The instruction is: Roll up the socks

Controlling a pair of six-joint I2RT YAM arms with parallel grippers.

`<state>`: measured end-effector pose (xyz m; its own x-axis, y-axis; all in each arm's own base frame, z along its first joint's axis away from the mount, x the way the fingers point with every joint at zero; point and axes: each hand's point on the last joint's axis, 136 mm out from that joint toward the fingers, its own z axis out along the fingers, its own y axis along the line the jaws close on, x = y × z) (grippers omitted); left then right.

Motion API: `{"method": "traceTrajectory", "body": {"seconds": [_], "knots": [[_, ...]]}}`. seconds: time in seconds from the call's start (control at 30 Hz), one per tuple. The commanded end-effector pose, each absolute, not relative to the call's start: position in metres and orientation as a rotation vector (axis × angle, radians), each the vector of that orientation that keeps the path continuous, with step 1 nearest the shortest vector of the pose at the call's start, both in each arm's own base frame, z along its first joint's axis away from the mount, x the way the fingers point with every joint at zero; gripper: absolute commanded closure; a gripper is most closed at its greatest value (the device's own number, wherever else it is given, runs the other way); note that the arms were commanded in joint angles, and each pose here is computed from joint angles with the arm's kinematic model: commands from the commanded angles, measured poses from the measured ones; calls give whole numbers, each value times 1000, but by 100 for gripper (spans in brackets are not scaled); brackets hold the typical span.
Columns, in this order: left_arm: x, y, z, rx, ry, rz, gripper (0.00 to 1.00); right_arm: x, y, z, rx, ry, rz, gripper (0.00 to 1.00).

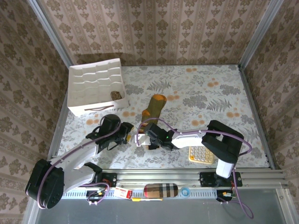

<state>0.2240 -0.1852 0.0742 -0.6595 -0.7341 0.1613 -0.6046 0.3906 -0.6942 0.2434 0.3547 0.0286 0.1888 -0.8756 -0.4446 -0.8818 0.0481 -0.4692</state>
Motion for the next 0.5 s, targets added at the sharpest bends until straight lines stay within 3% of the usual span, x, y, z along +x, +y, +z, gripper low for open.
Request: {"method": "traceTrajectory", "body": {"seconds": [0.0,0.27,0.47], "knots": [[223,-180,76,-1196,2487,-1102,48,245,355,42,-1751,1697,35,100],[217,-162,73,-1206,2517,-1041,49,209,357,56,-1678,1917,392,100],[214,-165,70,-1179,2555,-1040,52,216,363,60,-1553,2129,694,100]]}}
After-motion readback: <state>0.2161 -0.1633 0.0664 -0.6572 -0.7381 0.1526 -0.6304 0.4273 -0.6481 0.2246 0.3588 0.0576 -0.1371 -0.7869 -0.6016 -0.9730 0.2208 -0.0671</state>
